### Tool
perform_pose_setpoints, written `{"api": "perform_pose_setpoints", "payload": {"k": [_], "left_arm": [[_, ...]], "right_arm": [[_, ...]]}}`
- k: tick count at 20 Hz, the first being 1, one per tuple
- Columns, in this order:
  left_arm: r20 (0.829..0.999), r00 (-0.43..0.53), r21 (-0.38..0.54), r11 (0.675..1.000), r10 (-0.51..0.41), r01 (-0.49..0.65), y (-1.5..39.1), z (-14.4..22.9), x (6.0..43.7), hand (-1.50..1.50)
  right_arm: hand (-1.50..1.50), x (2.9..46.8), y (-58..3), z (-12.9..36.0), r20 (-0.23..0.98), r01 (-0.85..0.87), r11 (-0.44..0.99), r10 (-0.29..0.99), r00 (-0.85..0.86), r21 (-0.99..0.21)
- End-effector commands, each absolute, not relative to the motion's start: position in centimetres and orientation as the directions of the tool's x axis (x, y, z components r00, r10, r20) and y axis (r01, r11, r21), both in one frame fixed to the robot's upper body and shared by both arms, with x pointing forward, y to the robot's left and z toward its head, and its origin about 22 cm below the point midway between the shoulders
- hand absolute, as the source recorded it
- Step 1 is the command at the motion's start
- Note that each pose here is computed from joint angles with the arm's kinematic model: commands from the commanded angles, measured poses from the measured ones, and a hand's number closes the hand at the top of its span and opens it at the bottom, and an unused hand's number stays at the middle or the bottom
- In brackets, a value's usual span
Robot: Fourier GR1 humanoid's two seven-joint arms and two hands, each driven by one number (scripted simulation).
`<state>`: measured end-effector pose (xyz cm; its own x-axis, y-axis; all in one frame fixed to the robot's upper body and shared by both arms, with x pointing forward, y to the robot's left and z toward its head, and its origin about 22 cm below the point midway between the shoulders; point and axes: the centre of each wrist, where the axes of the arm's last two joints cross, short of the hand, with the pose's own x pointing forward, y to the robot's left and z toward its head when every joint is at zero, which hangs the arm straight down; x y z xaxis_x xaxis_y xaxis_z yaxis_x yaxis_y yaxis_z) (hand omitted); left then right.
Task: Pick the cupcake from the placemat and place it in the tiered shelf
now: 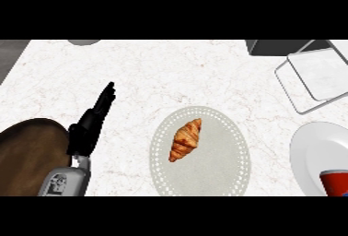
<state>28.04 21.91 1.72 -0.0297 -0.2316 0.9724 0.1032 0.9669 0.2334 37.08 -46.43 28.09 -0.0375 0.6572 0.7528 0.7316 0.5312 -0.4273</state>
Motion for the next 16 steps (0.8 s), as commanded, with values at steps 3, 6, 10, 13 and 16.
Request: {"api": "perform_pose_setpoints", "payload": {"k": [3,6,10,13,16], "left_arm": [[0.972,-0.029,0.234,0.969,-0.232,0.084,22.0,0.4,27.3,0.0],[0.976,-0.017,0.218,0.971,-0.218,0.102,22.4,2.5,27.9,0.0],[0.974,-0.021,0.227,0.968,-0.226,0.108,22.2,1.4,27.5,0.0],[0.974,-0.023,0.225,0.97,-0.224,0.086,22.5,1.6,28.6,0.0],[0.976,-0.014,0.217,0.97,-0.217,0.112,21.0,2.0,28.8,0.0]], "right_arm": [[-1.5,36.0,-47.6,29.9,0.796,0.692,0.625,0.593,-0.119,-0.362],[-1.5,35.5,-47.6,31.5,0.837,0.725,0.639,0.522,-0.164,-0.257],[-1.5,33.6,-49.8,34.8,0.891,0.766,0.641,0.371,-0.263,-0.04],[-1.5,29.9,-53.3,36.2,0.895,0.813,0.583,0.365,-0.257,-0.004],[-1.5,27.7,-55.2,36.8,0.933,0.837,0.548,0.303,-0.195,-0.003]]}}
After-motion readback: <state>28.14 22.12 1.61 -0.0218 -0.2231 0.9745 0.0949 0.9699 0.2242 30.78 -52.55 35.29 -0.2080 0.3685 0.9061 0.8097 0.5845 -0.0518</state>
